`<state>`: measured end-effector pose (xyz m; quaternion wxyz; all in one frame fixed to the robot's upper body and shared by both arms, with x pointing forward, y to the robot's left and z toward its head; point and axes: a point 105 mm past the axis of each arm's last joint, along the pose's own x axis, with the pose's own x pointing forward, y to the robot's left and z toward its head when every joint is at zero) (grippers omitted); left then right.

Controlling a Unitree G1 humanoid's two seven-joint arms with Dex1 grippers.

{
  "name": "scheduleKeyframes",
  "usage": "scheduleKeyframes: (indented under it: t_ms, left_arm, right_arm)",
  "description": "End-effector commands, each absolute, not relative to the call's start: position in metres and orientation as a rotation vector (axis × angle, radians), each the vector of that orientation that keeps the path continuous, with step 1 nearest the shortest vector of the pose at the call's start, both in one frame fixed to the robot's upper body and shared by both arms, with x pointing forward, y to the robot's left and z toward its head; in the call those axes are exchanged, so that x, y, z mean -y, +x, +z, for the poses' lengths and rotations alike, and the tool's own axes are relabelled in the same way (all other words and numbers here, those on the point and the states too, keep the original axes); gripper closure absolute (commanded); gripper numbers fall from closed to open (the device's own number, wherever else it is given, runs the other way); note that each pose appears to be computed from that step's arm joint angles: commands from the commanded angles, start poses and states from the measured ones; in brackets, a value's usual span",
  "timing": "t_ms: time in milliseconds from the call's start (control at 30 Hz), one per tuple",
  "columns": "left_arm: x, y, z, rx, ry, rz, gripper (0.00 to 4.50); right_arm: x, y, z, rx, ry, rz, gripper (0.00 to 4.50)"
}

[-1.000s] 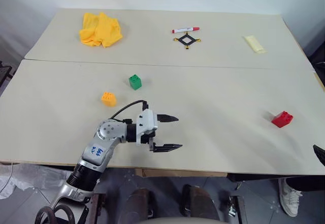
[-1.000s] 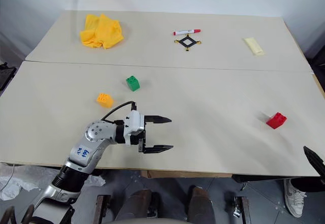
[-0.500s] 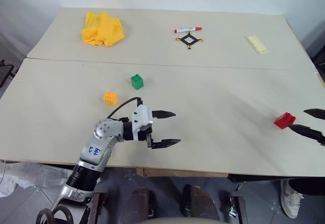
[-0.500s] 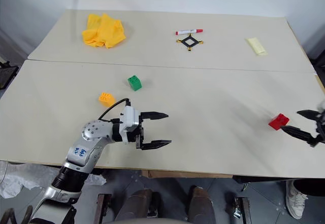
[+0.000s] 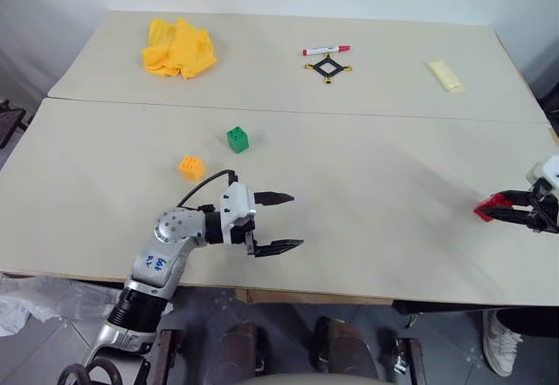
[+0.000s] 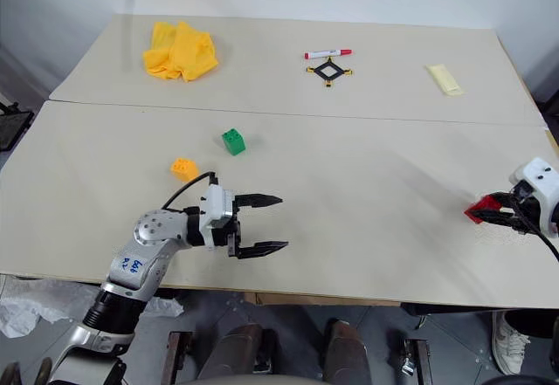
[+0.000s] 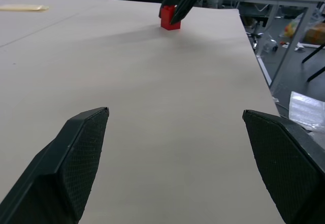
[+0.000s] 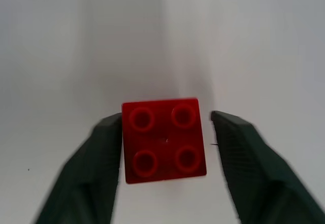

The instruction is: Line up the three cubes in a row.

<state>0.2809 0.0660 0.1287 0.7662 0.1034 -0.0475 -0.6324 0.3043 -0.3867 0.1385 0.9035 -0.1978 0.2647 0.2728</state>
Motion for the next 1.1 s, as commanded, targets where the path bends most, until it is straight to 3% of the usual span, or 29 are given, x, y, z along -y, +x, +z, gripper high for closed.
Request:
scheduleKeyframes:
  t_ms: [33,133,267,467,667,1033,1100]
  left_arm:
    - [-0.074,0.280,0.134,0.132,0.248,-1.348,0.00]
    - [-0.085,0.279,0.131,0.122,0.258,-1.323,0.00]
    - [-0.116,0.274,0.127,0.117,0.248,-1.238,0.00]
    - [-0.137,0.268,0.120,0.071,0.262,-1.179,0.00]
    - [-0.138,0.268,0.122,0.073,0.269,-1.161,0.00]
    - [-0.143,0.267,0.121,0.060,0.277,-1.129,0.00]
    - [-0.144,0.267,0.122,0.060,0.275,-1.127,0.00]
  right_arm:
    - [0.375,0.311,0.155,-0.473,-0.415,0.630,3.00]
    - [0.344,0.321,0.173,-0.389,-0.408,0.774,3.00]
    - [0.246,0.329,0.194,-0.327,-0.444,1.131,3.00]
    - [0.149,0.327,0.177,-0.308,-0.575,1.347,3.00]
    - [0.119,0.333,0.163,-0.314,-0.612,1.382,3.00]
    - [0.124,0.337,0.148,-0.351,-0.673,1.310,3.00]
    - [0.123,0.336,0.151,-0.309,-0.689,1.314,2.26]
